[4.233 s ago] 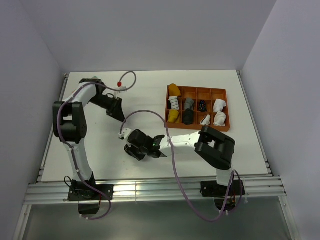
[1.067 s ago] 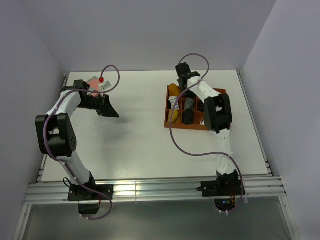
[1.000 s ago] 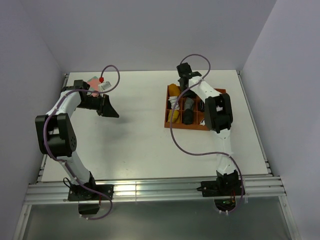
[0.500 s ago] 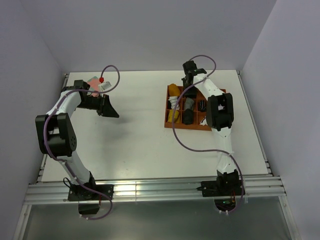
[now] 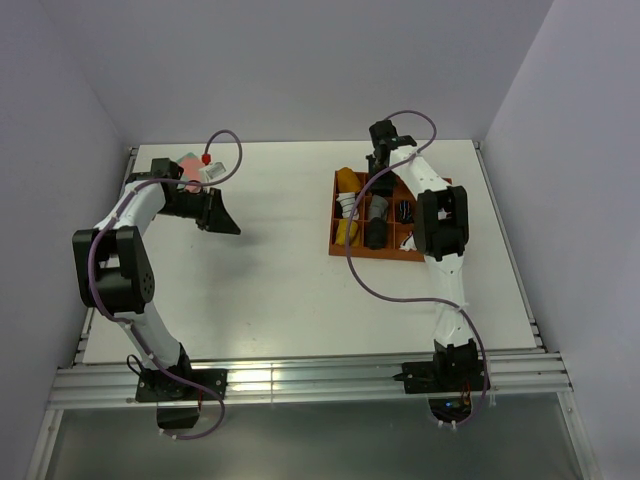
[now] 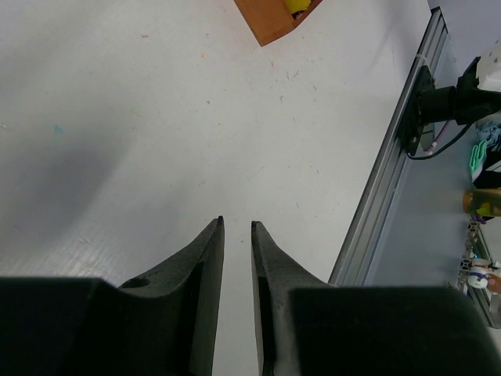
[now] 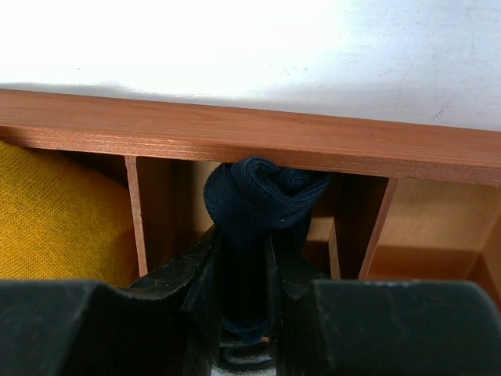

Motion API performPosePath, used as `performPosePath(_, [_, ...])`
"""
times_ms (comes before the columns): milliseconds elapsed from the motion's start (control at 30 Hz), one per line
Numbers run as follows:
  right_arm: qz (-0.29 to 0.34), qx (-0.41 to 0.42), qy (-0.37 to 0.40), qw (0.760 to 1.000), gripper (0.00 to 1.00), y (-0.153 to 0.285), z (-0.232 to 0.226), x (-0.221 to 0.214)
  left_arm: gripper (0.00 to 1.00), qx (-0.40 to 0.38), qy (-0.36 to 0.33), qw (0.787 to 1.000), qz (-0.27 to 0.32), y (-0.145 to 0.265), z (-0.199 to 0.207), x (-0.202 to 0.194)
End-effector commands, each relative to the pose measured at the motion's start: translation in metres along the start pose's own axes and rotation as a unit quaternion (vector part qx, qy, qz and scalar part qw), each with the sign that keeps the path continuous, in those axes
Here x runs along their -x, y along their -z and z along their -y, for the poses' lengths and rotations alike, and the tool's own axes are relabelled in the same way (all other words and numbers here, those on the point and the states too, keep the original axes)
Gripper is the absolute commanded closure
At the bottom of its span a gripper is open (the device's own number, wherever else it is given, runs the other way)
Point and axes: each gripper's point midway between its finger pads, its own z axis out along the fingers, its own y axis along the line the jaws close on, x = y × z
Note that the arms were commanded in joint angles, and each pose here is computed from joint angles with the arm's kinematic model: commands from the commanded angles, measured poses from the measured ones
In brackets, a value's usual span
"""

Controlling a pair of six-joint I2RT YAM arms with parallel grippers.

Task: Roll the socks
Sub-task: Place the sock in the storage box.

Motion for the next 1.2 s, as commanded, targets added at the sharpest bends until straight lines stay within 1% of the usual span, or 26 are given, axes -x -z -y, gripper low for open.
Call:
performPosePath(0, [-0.02, 0.0, -0.002, 1.0, 0.8, -0.002, 0.002, -0.008, 0.75, 0.006, -0.006, 1.0, 0.002, -0.001, 0.0, 0.003])
performPosePath(33, [-0.019, -0.003, -0.002, 1.0, 0.79, -0.005, 0.003, -0.01, 0.75, 0.008, -0.007, 1.0, 0.0, -0.002, 0.0, 0.002])
performPosePath(100, [-0.009, -0.004, -0.001, 1.0, 0.75, 0.0, 0.004, -0.007, 0.75, 0.009, -0.008, 1.0, -0.001, -0.002, -0.001, 0.002])
performPosePath(133, [-0.006, -0.002, -0.002, 1.0, 0.73, -0.001, 0.004, -0.008, 0.75, 0.009, -0.008, 1.0, -0.001, -0.002, -0.001, 0.002])
performPosePath(167, [0.0, -0.001, -0.003, 1.0, 0.66, 0.003, 0.004, -0.005, 0.74, 0.01, -0.007, 1.0, -0.003, -0.003, -0.002, 0.001])
performPosePath(267, [0.009, -0.004, -0.004, 1.0, 0.6, 0.006, 0.005, -0.002, 0.75, 0.008, -0.008, 1.0, -0.001, -0.003, -0.001, 0.002])
performPosePath(433, [0.02, -0.009, -0.005, 1.0, 0.58, 0.009, 0.006, 0.002, 0.75, 0.011, -0.011, 1.0, -0.001, -0.002, 0.0, 0.003])
performPosePath(700, [0.067, -0.016, -0.013, 0.998, 0.52, 0.036, 0.01, 0.023, 0.75, 0.008, -0.011, 1.0, -0.002, -0.004, 0.0, 0.004])
performPosePath(1167, [0.086, -0.003, -0.019, 0.996, 0.45, 0.055, 0.005, 0.035, 0.75, 0.01, -0.013, 1.0, -0.007, -0.005, -0.001, 0.003])
